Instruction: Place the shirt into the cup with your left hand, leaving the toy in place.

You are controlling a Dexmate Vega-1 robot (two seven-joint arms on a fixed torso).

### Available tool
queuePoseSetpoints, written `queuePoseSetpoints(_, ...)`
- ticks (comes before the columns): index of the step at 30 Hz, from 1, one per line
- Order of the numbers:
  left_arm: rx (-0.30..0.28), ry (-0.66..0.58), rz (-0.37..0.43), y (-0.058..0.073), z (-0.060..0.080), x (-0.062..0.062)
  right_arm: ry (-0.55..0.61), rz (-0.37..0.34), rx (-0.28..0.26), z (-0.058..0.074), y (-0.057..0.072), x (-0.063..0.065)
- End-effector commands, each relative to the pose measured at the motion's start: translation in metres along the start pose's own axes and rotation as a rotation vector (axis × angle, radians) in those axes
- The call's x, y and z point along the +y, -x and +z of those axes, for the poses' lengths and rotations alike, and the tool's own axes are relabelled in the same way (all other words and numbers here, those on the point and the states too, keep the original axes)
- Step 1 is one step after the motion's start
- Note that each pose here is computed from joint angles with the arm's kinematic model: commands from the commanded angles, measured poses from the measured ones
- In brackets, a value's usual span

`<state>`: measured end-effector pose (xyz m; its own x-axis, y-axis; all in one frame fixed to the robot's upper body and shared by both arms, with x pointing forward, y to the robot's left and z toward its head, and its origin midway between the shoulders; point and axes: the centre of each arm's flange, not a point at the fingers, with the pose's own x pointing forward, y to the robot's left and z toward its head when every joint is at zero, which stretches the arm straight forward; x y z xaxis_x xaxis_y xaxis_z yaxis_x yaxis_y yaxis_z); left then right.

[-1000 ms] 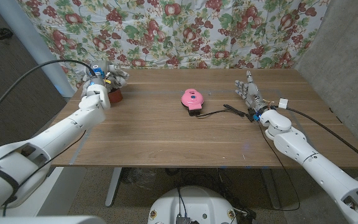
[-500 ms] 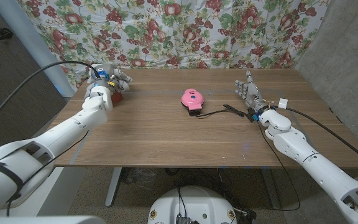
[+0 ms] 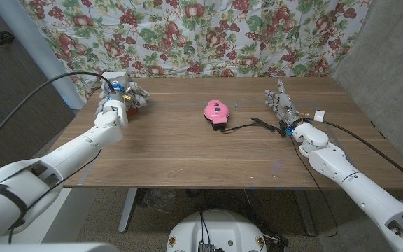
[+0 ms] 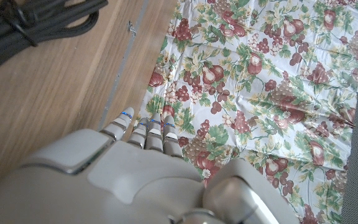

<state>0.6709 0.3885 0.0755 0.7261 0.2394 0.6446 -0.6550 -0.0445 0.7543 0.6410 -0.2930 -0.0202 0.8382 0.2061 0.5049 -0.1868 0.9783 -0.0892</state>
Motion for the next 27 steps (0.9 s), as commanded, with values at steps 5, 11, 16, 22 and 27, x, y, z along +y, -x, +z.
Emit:
queuePoseSetpoints(5, 0.037, 0.005, -0.067, -0.003, -0.006, -0.011, 0.01, 0.006, 0.001, 0.004, 0.001, -0.002)
queuePoseSetpoints(11, 0.029, -0.002, -0.092, -0.008, -0.005, -0.012, 0.01, 0.009, 0.0, 0.004, -0.001, -0.001)
queuePoseSetpoints(16, 0.032, -0.015, -0.133, -0.012, -0.002, -0.013, 0.009, 0.005, 0.003, 0.004, -0.001, -0.002)
queuePoseSetpoints(22, 0.027, -0.049, -0.177, -0.016, 0.001, -0.014, 0.009, 0.006, 0.005, 0.004, -0.001, -0.002)
queuePoseSetpoints(27, 0.016, -0.055, -0.171, -0.014, 0.001, -0.013, 0.009, 0.007, 0.002, 0.004, -0.002, -0.002)
